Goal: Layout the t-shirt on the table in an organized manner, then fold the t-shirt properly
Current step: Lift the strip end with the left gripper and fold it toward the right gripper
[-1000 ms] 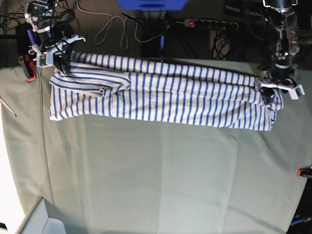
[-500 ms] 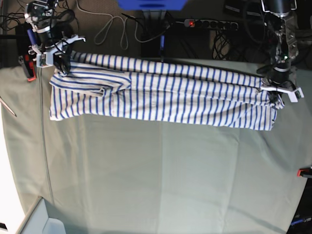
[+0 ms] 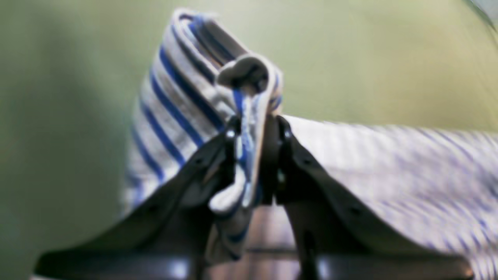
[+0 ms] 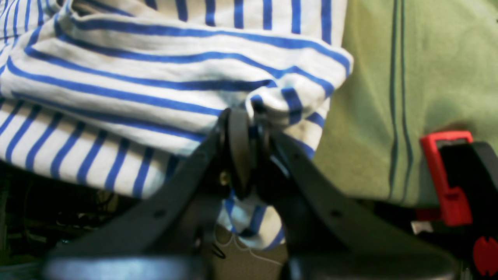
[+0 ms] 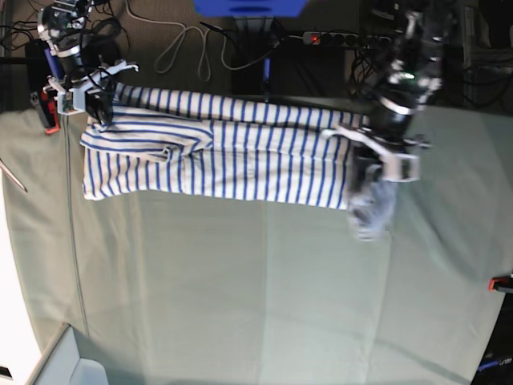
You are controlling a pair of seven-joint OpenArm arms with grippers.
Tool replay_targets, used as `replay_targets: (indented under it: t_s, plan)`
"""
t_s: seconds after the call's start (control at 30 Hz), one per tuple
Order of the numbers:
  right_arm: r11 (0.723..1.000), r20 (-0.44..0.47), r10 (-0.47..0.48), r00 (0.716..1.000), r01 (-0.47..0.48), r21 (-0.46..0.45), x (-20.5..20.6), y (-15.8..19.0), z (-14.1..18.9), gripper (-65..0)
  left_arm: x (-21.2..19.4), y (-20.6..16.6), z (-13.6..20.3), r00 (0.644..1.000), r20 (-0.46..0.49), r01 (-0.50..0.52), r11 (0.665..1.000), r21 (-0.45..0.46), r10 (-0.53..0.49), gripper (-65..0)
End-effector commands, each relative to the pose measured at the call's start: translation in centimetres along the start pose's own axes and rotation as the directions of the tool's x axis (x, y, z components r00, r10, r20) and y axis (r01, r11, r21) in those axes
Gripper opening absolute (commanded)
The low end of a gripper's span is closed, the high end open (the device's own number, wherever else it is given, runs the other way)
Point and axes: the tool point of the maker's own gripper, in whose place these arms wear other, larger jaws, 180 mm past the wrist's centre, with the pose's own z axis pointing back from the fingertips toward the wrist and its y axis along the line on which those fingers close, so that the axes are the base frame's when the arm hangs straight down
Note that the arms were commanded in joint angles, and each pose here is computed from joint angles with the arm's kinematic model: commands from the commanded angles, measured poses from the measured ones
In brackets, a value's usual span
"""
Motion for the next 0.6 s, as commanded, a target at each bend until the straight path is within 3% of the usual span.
replay_targets:
  t_s: [0.0,0.13,0.23,0.57]
  plan:
    - [1.000,0.043,0.006,0.999,-0.005,-0.001,1.1,-0.4,0.2,-65.0,0.7,-1.9,0.0,0.999,0.027,0.034,0.998,-0.049,-0.032,-64.9]
    - [1.000,0.043,0.006,0.999,-0.005,-0.001,1.1,-0.4,0.2,-65.0,-0.7,-8.9,-0.4,0.993,0.019,0.115,0.972,-0.206,-0.114,-64.9]
    - [1.000,0.043,0.006,0.999,-0.005,-0.001,1.1,-0.4,0.2,-65.0,-1.6,-12.5,-0.5,0.984,0.026,0.177,0.945,-0.275,-0.177,-64.9]
    - [1.000,0.041,0.005,0.999,-0.005,-0.001,1.1,-0.4,0.3,-65.0,-3.9,-16.3,-2.3,0.968,0.006,0.242,0.921,-0.305,-0.253,-64.9]
